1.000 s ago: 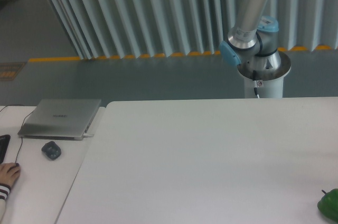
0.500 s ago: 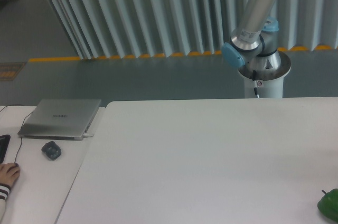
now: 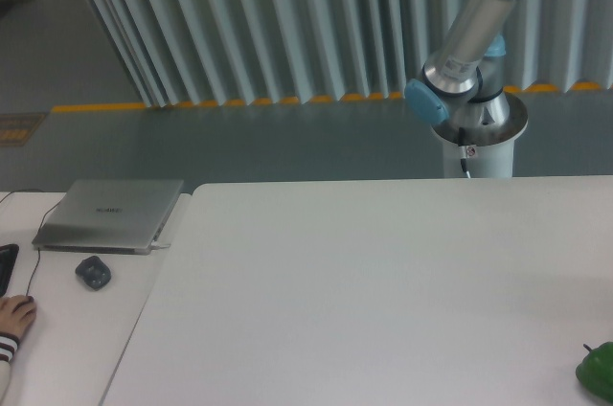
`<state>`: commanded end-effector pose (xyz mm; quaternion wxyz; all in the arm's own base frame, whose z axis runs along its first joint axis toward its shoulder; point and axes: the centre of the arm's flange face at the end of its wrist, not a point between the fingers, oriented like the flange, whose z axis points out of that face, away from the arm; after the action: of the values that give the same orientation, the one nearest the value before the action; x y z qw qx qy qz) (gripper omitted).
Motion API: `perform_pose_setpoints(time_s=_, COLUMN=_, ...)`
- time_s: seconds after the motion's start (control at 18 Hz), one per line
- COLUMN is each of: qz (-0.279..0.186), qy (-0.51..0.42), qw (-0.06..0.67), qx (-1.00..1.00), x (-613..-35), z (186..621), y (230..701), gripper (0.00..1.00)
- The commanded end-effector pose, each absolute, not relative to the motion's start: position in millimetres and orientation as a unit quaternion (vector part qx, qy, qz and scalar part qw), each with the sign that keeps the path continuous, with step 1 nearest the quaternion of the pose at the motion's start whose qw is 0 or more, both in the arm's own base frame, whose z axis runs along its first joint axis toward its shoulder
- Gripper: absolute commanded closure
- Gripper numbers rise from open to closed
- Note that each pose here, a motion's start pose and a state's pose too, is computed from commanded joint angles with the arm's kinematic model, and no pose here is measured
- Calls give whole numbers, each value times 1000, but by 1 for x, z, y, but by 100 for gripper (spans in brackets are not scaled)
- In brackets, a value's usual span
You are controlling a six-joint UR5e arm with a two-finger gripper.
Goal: Place the red pepper on the table
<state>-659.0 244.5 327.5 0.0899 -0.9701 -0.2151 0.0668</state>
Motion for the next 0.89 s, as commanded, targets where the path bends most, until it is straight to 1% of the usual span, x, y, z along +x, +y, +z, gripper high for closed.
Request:
perform_pose_setpoints(time_s=0.28, qz=59, qy=-215, qw=84, qx=-971, x=-662, z=313, y=243, gripper=0)
perform_pose_setpoints(time_s=0.61, qz=73, qy=-216, qw=71, qx=-971, x=-672, z=300, y=238, gripper=0)
perform_pose_setpoints(time_s=0.89, qz=71, qy=-218, qw=66, qx=-971, x=-674, z=283, y=241, gripper=0)
